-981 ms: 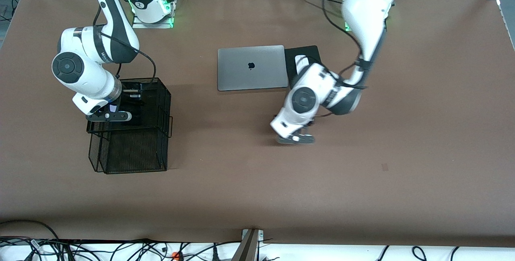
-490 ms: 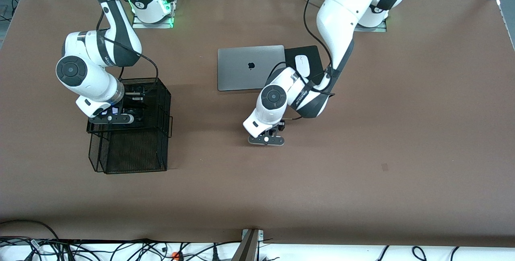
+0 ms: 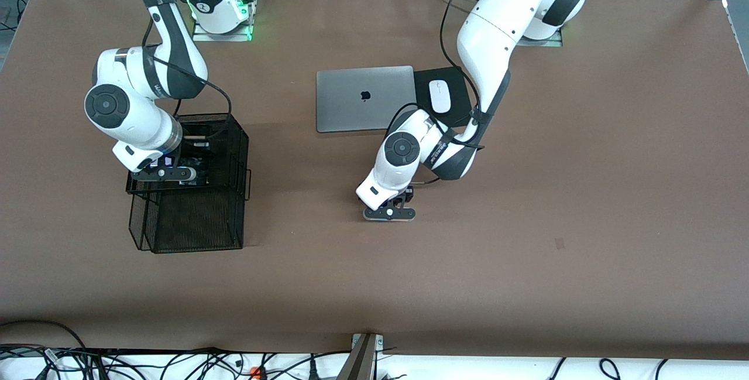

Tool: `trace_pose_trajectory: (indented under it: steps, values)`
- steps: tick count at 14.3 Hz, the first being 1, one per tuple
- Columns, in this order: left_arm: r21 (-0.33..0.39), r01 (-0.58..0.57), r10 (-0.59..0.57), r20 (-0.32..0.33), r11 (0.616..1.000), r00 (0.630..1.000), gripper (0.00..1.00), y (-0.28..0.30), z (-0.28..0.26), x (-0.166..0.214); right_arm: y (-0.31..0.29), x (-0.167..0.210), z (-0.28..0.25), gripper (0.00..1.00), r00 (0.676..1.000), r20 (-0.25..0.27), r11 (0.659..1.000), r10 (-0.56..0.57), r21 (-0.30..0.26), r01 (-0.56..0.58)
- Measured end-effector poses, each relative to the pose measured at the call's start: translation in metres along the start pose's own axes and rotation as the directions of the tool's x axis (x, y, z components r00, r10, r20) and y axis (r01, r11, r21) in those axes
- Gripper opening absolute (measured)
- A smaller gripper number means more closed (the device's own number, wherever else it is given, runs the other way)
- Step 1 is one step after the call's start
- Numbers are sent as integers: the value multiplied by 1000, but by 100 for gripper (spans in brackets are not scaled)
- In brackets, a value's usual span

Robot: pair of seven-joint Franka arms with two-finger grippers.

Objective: Place phones with both arms
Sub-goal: 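Place the slab in the basket while the left gripper moves the flip, then grasp the small flip phone with the right gripper while the left retracts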

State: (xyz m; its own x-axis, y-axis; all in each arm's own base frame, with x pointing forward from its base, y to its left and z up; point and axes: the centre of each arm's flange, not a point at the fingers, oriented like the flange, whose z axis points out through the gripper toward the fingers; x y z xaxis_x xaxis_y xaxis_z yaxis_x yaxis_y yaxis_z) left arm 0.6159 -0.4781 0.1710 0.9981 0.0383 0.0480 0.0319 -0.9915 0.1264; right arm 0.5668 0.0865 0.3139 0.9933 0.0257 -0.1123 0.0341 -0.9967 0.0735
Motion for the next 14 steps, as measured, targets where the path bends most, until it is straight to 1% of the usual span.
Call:
trace_pose_trajectory:
  steps: [1,2,3,4,6,7,9,10,11,12,14]
  values:
    - [0,3,-3,-3,1000,1000,85,-1,0,1,0,0,0,79,1000,0,1000,0,0,0]
    - [0,5,-5,-8,1000,1000,93,-2,0,2,0,0,0,80,1000,0,1000,0,0,0]
    - [1,7,-7,-12,1000,1000,100,-3,-1,4,0,0,0,84,1000,0,1000,0,0,0]
    - [2,8,-8,-14,1000,1000,100,-4,-1,5,0,0,0,85,1000,-1,1000,1,0,-1]
    - [10,10,-10,-11,1000,1000,100,-6,-3,7,0,2,-2,95,1000,-7,1000,1,1,-1]
    - [27,14,-14,3,1000,1000,100,-9,-4,9,-1,4,-6,100,1000,-16,1000,1,2,-1]
    - [63,28,-30,28,998,999,100,-20,-14,17,-4,12,-25,100,999,-44,1000,-2,6,3]
    - [81,39,-42,34,996,999,100,-31,-22,25,-8,17,-42,100,999,-47,1000,-1,13,2]
    - [104,50,-55,46,993,997,100,-48,-32,36,-15,22,-66,100,999,-44,999,11,35,-9]
    - [130,55,-64,65,990,996,100,-70,-43,48,-24,27,-92,100,999,-37,997,30,69,-27]
    - [197,58,-76,88,979,993,100,-129,-67,73,-54,36,-133,100,997,-19,984,81,161,-77]
